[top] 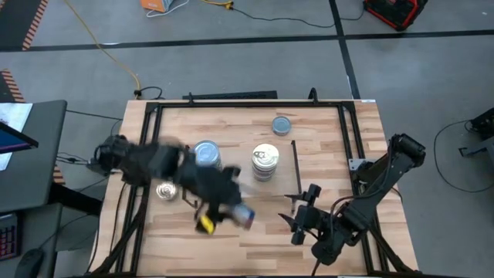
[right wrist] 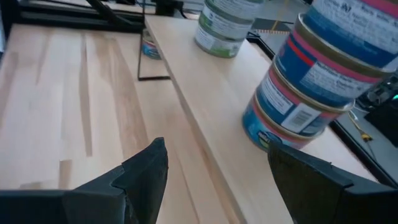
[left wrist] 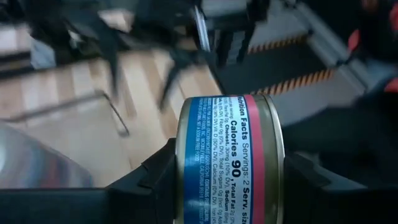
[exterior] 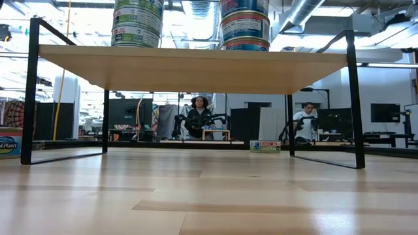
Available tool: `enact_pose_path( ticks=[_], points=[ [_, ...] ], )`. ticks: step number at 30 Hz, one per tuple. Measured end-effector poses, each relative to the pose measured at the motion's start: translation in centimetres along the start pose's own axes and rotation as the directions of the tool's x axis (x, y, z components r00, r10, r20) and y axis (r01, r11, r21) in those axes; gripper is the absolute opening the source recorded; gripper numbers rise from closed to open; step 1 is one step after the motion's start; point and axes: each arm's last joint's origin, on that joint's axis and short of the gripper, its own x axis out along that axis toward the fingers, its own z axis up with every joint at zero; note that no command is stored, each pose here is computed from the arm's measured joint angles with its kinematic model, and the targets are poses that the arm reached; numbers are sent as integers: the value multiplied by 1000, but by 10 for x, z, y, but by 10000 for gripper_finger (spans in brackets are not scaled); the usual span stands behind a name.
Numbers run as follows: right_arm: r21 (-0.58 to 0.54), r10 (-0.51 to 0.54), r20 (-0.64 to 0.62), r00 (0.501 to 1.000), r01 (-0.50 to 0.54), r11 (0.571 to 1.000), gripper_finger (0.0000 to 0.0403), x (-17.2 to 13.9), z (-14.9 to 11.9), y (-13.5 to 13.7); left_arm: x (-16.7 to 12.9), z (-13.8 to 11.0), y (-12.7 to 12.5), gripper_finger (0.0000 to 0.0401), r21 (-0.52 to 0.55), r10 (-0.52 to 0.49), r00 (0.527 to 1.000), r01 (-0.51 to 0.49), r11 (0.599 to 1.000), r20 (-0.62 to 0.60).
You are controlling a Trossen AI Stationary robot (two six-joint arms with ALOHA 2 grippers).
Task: Stack canned seafood by type on shelf
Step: Stack the blue tuna can on top of the blue tuna can on the shelf
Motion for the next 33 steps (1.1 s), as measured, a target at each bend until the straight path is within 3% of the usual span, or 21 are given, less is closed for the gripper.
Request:
enact_pose_path(
  ticks=[4,9,15,23,26,33],
  points=[
    [-29,15,-1,1000,-15,999,301,-7,-5,2,-25,10,45,189,-68,5,997,0,998,78],
    [-49,-25,39,999,26,998,301,-12,-5,0,-40,4,99,185,-168,-18,996,33,985,90],
    [-56,-52,36,998,53,997,301,-7,-4,-4,-60,-4,140,197,-198,-71,987,98,975,143],
    [-54,-71,32,997,72,996,301,-6,4,-17,-76,0,165,186,-178,-79,961,128,976,264],
    [-50,-74,32,997,76,996,301,-6,6,-21,-68,4,172,189,-172,-107,947,164,971,302],
    [-53,-80,30,996,81,995,301,-5,6,-22,-38,-1,189,188,-225,-163,951,225,948,263]
  ],
)
